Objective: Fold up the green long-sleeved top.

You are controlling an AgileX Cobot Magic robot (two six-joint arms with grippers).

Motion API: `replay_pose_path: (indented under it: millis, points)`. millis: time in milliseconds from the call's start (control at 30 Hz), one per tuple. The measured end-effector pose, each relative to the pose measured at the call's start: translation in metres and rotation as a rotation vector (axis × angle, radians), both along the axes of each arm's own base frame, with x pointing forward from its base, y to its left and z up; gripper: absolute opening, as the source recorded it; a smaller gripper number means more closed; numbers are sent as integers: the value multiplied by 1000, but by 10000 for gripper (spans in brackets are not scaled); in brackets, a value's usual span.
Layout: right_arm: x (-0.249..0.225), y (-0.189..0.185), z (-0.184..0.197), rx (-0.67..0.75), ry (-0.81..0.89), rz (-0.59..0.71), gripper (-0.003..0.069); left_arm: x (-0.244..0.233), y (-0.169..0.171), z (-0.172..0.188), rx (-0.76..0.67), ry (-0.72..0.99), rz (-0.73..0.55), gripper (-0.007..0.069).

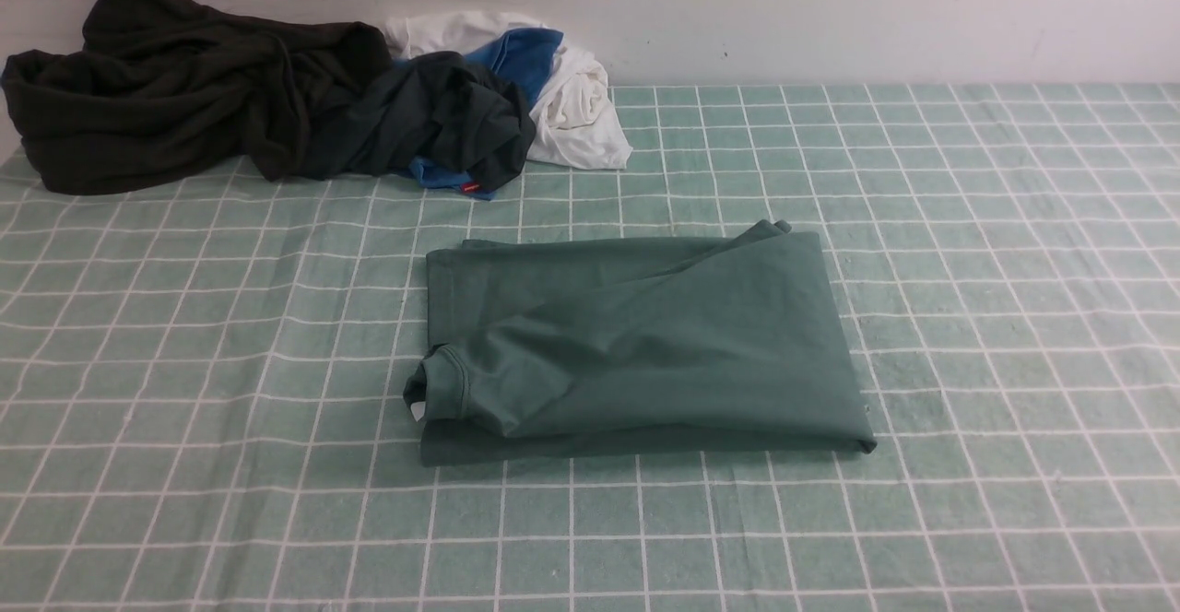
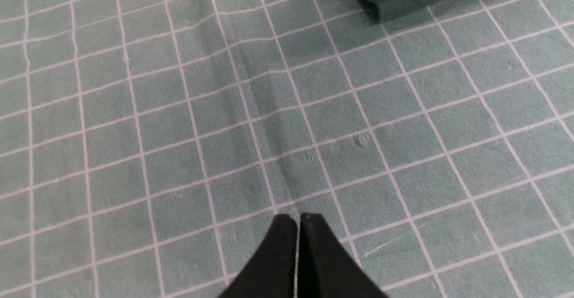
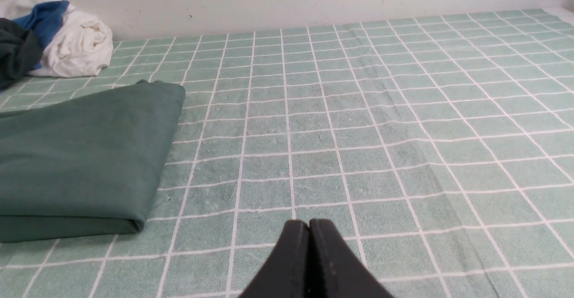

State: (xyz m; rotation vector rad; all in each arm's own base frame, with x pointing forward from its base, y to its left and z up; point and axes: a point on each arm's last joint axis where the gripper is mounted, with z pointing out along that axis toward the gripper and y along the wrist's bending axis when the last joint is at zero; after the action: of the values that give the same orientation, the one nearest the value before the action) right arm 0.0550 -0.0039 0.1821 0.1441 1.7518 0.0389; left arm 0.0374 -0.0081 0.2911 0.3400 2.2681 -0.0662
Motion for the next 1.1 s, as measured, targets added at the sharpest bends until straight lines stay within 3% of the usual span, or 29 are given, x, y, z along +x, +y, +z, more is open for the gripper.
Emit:
replay_pose_path:
  millis: [500,667,700,900,1100]
  points:
    - [0,0,0,0,0,0,-14,2,0,-5,1,6,0,-3]
    - [0,0,0,0,0,0,-14,10,1,-7,-3,-152,22,-3]
    - [0,0,0,0,0,0,-14,15,2,-17,-8,-289,60,-3]
    - [0,0,0,0,0,0,-14,19,8,-62,-17,-541,183,-3]
    - [0,0,0,-1,0,0,-14,18,11,-107,-14,-553,243,-3]
